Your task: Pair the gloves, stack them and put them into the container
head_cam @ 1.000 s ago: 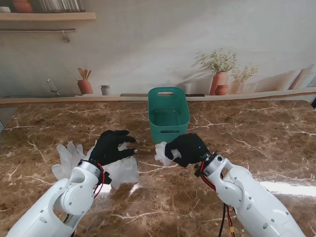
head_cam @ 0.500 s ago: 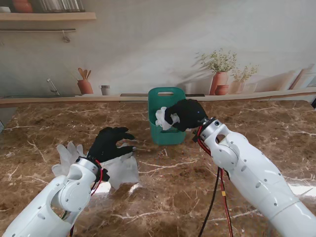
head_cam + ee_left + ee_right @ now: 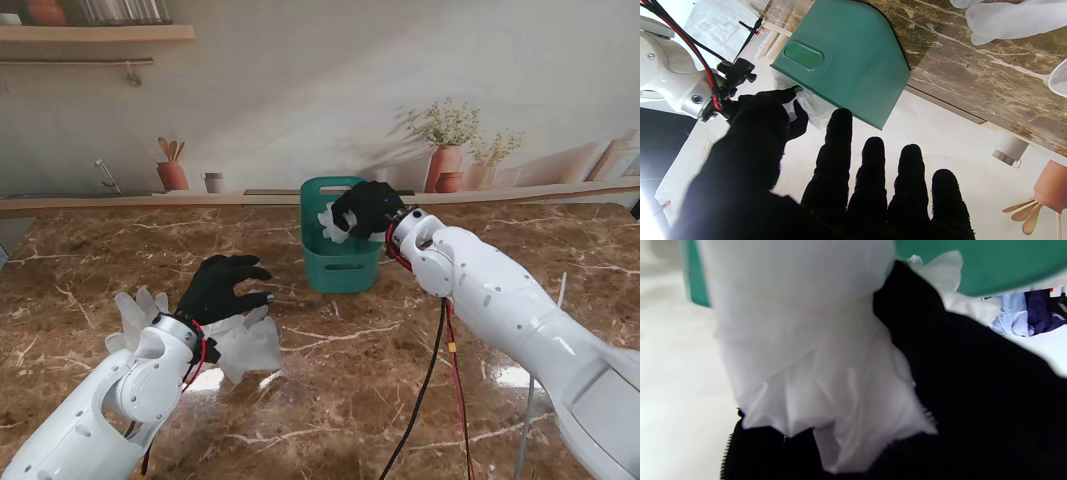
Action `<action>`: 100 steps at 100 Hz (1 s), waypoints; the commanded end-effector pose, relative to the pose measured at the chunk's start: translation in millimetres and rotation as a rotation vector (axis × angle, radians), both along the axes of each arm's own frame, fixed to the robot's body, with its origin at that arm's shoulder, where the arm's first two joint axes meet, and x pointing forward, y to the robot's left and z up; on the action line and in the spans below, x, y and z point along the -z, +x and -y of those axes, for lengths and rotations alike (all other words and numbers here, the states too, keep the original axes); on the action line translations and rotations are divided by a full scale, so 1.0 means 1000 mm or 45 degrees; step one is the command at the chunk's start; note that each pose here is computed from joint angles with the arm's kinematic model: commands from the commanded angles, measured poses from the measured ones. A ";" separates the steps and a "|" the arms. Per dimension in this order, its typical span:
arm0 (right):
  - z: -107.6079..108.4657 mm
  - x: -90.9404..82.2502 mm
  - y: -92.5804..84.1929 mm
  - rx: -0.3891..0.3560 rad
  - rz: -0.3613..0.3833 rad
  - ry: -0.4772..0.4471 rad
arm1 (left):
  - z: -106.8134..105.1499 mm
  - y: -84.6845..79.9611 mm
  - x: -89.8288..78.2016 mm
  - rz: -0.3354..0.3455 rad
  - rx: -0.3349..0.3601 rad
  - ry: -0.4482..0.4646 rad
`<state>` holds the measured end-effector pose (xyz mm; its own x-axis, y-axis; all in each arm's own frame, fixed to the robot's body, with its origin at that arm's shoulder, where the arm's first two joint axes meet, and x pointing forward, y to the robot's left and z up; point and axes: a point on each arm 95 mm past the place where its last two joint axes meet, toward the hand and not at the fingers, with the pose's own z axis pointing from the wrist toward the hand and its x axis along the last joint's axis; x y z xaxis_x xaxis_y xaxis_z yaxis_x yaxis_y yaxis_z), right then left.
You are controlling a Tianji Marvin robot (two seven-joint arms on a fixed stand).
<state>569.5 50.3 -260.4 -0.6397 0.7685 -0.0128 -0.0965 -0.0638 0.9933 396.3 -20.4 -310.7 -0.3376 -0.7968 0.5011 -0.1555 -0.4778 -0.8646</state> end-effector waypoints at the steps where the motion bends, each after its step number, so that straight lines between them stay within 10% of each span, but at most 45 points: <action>1: -0.004 -0.003 0.009 0.027 -0.028 0.010 | 0.000 -0.003 0.002 -0.007 -0.010 0.000; 38: -0.001 0.012 0.016 0.029 -0.177 -0.037 | -0.004 -0.007 0.002 -0.006 -0.022 0.020; 100: 0.009 -0.013 0.002 0.041 -0.256 -0.165 | -0.009 -0.011 0.001 0.011 -0.031 0.025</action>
<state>574.5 45.7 -252.7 -0.6181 0.7856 0.0264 0.1085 0.0521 0.9927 387.7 -12.4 -310.7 -0.3220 -0.8124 0.4861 -0.1359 -0.4685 -0.8730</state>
